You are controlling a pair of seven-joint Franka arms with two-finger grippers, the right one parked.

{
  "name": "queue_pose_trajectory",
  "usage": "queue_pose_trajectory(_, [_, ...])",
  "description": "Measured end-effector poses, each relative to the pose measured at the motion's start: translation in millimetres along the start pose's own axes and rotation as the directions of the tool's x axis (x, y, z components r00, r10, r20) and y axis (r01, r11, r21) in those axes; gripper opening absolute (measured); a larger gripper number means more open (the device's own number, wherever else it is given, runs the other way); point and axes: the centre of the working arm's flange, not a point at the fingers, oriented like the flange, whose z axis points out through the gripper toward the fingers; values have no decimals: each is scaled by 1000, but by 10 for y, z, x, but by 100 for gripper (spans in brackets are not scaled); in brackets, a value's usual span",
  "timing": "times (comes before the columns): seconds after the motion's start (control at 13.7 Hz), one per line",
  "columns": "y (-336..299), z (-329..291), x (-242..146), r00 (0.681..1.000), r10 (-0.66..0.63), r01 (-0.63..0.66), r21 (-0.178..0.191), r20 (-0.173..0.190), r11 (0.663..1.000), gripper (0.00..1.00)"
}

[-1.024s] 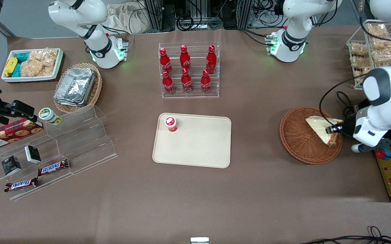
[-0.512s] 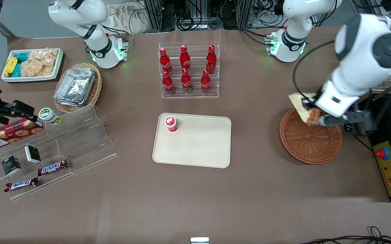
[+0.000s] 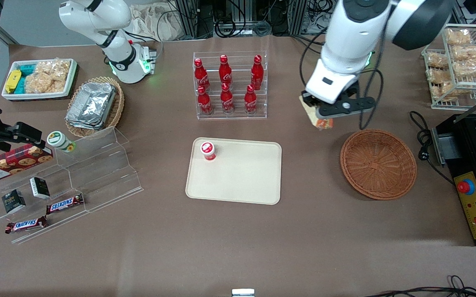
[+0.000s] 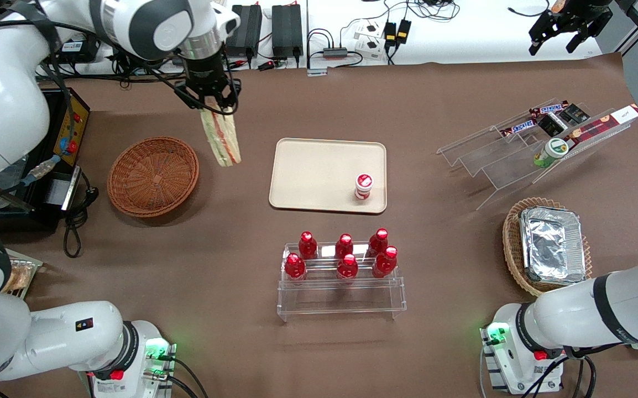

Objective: Place sandwich from basket to tray
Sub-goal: 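Lift the sandwich and carry it with the left gripper toward the cream tray, then lower the sandwich onto the tray beside the red bottle and open the left gripper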

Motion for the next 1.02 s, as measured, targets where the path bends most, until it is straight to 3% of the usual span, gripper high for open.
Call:
queue_pose_trajectory(0.29, [614, 723, 113, 999, 40, -40, -2, 3, 999, 33])
queue_pose_trajectory(0.51, [964, 1500, 319, 994, 102, -102, -1, 33, 995, 33])
queue_pose_trajectory(0.66, [1149, 1933, 465, 991, 128, -127, -20, 45, 992, 33])
queue_pose_trajectory(0.8, [1260, 2278, 587, 988, 145, -143, -43, 45, 989, 33])
queue_pose_trajectory(1.02, [1320, 2711, 707, 987, 158, -156, -43, 36, 987, 33])
